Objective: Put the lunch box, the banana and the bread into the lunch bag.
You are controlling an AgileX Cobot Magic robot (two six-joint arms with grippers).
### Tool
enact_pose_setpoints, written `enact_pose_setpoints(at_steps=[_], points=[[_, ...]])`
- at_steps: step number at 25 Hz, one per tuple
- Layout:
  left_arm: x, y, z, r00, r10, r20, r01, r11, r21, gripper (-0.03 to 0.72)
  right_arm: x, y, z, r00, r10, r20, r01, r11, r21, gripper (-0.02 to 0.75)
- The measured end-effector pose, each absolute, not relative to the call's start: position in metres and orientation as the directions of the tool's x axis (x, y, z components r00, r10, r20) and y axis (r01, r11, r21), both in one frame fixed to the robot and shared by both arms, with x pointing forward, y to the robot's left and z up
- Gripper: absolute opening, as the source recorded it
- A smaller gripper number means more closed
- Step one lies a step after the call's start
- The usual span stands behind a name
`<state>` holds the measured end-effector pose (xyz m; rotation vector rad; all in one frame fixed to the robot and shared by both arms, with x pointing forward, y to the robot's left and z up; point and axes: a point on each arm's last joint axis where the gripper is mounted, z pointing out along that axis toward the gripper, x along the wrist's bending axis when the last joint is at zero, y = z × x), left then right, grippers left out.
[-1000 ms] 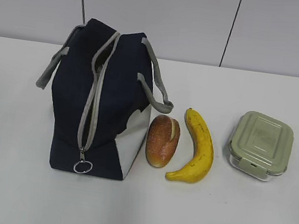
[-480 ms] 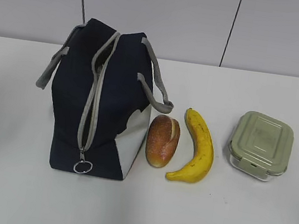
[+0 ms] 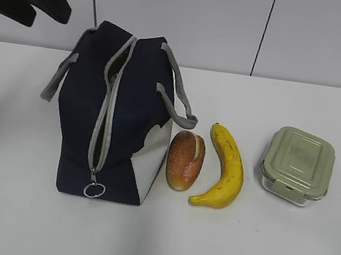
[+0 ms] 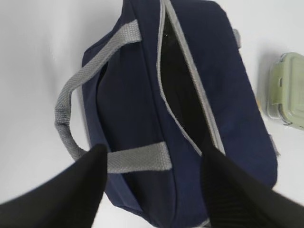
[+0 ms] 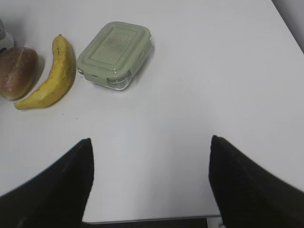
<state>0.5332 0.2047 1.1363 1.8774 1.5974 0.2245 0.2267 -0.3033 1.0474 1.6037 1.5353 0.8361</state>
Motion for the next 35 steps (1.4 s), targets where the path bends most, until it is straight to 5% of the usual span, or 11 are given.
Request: enact_pose_setpoints(at_steps=[9, 20, 23, 30, 35], points=[[0.598, 0.187, 1.114, 0.214, 0.936, -0.279, 0.892, -0.072, 0.446, 0.456, 0.227, -0.303, 1.047, 0.067, 0.997, -0.041, 0.507, 0.001, 0.862, 0.56], [0.618, 0.179, 1.08, 0.185, 0.935, -0.301, 0.932, -0.07, 0.356, 0.45, 0.227, -0.303, 1.047, 0.067, 0.997, -0.041, 0.507, 0.001, 0.862, 0.56], [0.618, 0.179, 1.081, 0.185, 0.934, -0.306, 0.932, -0.068, 0.356, 0.377, 0.227, -0.303, 1.047, 0.067, 0.997, -0.041, 0.507, 0.001, 0.862, 0.56], [0.618, 0.179, 1.081, 0.184, 0.933, -0.31, 0.935, -0.069, 0.348, 0.031, 0.227, -0.303, 1.047, 0.067, 0.997, -0.041, 0.507, 0.001, 0.862, 0.56], [0.617, 0.179, 1.081, 0.184, 0.933, -0.31, 0.936, -0.07, 0.346, -0.003, 0.227, -0.303, 1.047, 0.067, 0.997, -0.041, 0.507, 0.001, 0.862, 0.56]])
